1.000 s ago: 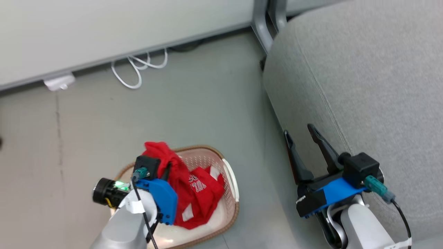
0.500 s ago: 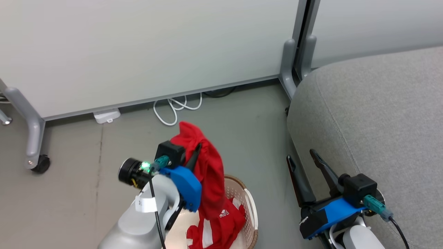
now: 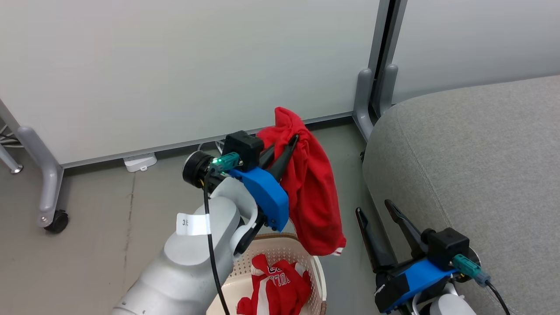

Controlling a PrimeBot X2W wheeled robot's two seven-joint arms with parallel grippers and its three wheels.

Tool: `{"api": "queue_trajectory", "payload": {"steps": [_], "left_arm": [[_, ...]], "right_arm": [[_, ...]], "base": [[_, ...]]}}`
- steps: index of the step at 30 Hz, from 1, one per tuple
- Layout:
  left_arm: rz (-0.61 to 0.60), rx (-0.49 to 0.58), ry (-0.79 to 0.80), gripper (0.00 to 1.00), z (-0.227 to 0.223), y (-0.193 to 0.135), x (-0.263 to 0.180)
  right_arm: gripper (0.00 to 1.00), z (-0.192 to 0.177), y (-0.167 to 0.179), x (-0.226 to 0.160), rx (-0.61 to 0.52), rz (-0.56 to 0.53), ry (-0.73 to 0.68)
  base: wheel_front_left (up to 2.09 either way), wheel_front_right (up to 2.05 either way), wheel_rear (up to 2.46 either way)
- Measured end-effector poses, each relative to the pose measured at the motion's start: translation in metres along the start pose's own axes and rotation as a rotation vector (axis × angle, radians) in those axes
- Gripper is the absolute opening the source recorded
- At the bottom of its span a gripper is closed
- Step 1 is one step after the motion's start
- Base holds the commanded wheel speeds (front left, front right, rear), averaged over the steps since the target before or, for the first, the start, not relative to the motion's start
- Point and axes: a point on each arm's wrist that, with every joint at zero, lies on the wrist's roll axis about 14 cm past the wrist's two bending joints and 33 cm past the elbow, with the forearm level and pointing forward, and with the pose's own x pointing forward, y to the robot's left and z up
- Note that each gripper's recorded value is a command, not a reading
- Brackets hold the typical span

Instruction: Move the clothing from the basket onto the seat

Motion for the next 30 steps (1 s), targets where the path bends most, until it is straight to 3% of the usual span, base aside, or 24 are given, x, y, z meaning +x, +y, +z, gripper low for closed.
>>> {"api": "queue_trajectory", "payload": {"steps": [20,30], "left_arm": [[-0.051,-0.008,0.020,0.00,-0.001,-0.020,0.006],[-0.060,-0.011,0.036,0.00,-0.005,-0.022,0.008]], "right_arm": [[1.00,-0.003,-0.001,-0.006,-0.005,-0.006,0.019],[1.00,-0.012,0.014,0.011,-0.037,0.056,0.087]], "base": [[0.00,0.00,0.00],[0.00,0.00,0.00]]}}
